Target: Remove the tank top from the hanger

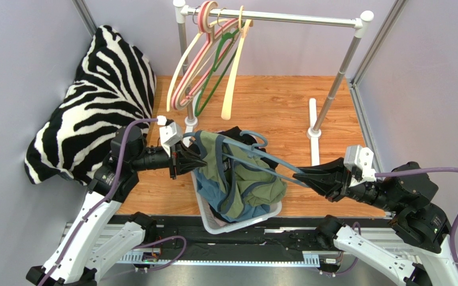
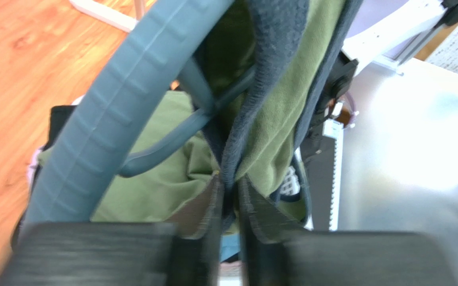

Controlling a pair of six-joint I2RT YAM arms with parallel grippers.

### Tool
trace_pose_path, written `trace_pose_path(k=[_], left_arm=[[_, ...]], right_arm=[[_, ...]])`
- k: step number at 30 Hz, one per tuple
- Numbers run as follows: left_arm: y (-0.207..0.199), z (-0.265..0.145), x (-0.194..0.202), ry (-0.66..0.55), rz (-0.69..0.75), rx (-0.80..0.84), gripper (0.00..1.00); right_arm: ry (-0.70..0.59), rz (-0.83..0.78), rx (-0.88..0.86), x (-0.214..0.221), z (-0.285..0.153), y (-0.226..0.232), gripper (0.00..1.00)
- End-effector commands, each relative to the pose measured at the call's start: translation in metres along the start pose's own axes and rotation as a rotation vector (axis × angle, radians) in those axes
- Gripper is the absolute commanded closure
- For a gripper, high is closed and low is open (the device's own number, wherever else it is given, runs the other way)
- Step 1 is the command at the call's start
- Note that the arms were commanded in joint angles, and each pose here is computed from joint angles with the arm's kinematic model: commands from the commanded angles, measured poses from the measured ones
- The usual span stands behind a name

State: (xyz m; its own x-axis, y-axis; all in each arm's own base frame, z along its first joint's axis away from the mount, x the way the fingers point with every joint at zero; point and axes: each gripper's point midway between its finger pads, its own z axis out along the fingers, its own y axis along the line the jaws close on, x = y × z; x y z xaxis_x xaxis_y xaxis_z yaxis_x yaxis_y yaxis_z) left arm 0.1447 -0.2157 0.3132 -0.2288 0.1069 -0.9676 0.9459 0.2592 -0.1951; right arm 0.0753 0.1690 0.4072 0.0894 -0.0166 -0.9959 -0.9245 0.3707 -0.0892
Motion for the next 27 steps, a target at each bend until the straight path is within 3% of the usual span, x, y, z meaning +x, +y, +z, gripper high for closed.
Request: trace_pose_path(k=[1,19,24,27], left_arm=[[-0.021,-0.008,-0.033,-0.081,0.087,0.057,0.98],[-0.013,-0.049,-0.107,-0.182,0.289,-0.194,1.00],[0.008,-0.044,-0.107,-0.161,0.278,-0.251,1.00],[0.019,-0.035,-0.102,-0.143,0.250,-0.245,1.00]], right_arm=[[-0.089,-0.020,0.007,-0.031,-0.004,0.000,1.00],[0.076,0.065,0.117,0.006,-0.074,0.011,1.00],[0.101,0.082,0.090,0.002,-0.100,0.027,1.00],[0.038,0.070,0.138,-0.024,-0.127,0.029,1.00]])
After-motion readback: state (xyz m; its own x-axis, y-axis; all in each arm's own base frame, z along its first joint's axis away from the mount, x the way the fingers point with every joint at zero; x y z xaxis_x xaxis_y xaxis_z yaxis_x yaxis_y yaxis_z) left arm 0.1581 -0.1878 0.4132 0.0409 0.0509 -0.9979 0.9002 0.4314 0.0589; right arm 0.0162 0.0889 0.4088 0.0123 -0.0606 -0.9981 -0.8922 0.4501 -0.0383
